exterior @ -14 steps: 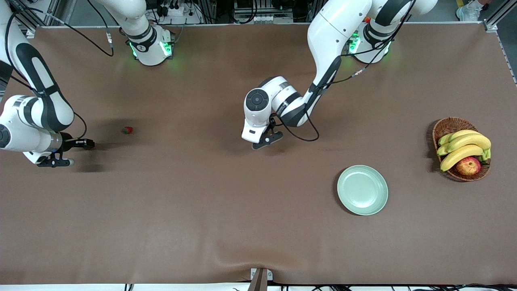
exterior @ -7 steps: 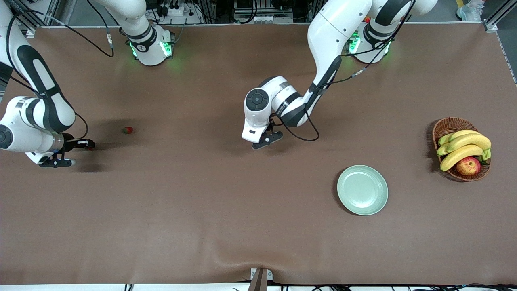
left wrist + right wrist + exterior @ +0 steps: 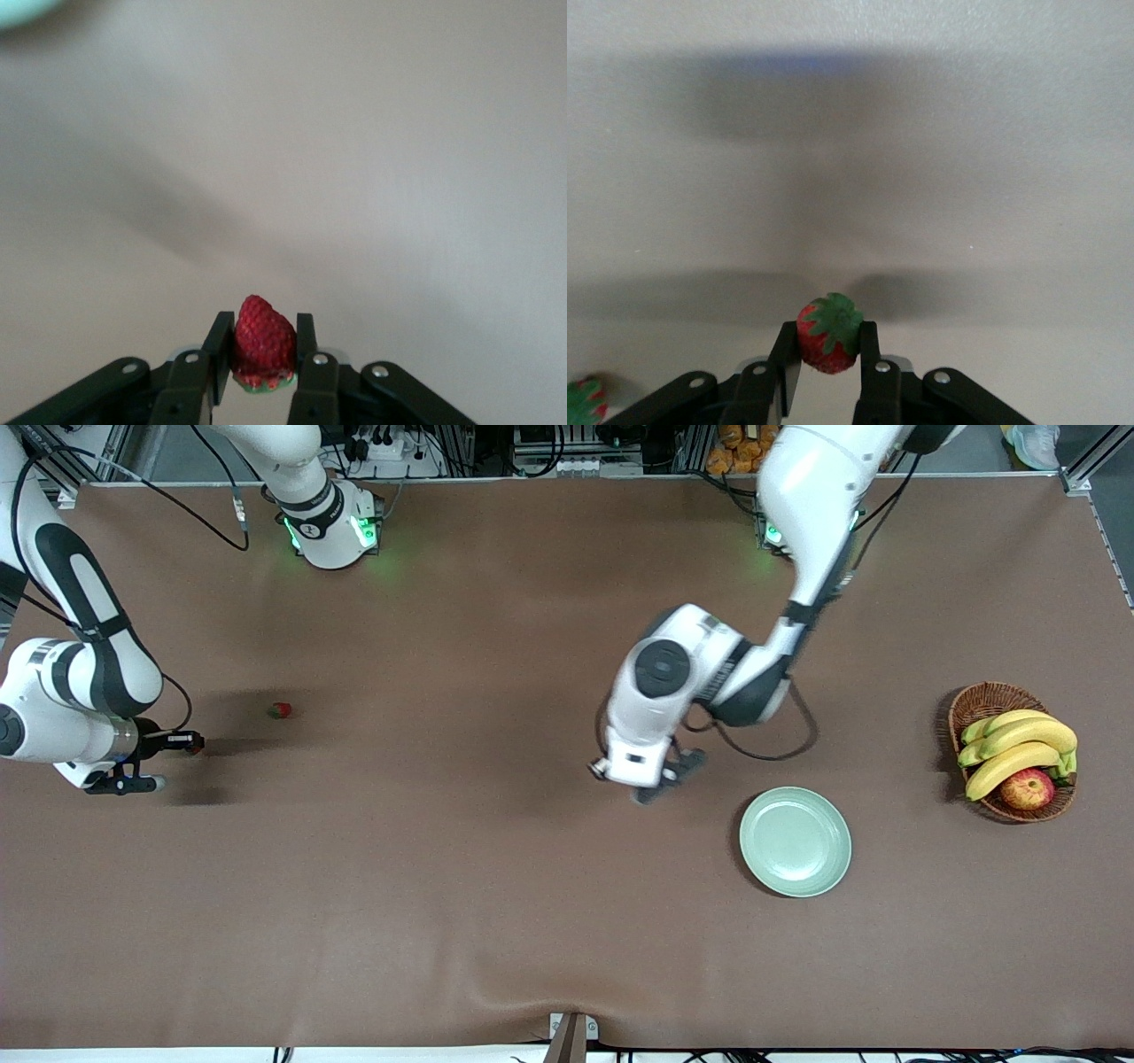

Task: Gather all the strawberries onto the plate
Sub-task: 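Bring the left gripper's strawberry over the plate while the right gripper carries another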

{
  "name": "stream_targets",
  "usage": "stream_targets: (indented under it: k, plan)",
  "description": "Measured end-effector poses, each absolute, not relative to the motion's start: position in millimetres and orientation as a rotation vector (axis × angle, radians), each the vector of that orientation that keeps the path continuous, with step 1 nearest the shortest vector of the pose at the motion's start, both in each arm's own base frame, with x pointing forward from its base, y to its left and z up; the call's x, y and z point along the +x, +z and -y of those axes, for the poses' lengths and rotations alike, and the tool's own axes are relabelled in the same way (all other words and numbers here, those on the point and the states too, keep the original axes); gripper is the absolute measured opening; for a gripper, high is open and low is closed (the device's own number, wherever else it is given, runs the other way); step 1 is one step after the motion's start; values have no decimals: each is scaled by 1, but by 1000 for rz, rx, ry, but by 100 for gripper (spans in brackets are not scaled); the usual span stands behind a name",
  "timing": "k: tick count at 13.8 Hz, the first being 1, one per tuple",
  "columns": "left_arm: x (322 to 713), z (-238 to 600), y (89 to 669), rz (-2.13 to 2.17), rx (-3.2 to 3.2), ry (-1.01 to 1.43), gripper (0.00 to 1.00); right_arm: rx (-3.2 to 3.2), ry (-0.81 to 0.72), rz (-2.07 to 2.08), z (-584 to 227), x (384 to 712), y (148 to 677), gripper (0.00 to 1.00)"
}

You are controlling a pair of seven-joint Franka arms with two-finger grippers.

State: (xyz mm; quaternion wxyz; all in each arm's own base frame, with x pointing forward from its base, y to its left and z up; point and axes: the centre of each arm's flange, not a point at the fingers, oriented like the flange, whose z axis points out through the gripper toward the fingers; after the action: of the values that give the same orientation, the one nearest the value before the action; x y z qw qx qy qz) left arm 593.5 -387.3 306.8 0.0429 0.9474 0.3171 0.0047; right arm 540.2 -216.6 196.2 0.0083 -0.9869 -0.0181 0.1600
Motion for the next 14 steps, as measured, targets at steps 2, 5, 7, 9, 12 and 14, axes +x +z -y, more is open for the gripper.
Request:
stream_targets:
  k: [2, 5, 7, 9, 12, 14]
  plan:
    - [627, 325, 306, -990, 2908, 37, 33, -3085, 539, 69, 213, 553, 214, 31]
    - [648, 269, 291, -952, 2962, 43, 33, -3076, 583, 78, 199, 571, 239, 31]
    - [654, 251, 288, -893, 2986, 40, 33, -3062, 621, 36, 189, 584, 260, 31]
    - [659, 238, 288, -835, 3005, 44, 33, -3056, 663, -43, 172, 594, 278, 31]
    - [669, 216, 275, -707, 3033, 55, 33, -3017, 681, -186, 128, 606, 297, 31]
    - [675, 200, 252, -627, 3065, 83, 33, -2991, 702, -287, 94, 609, 305, 31]
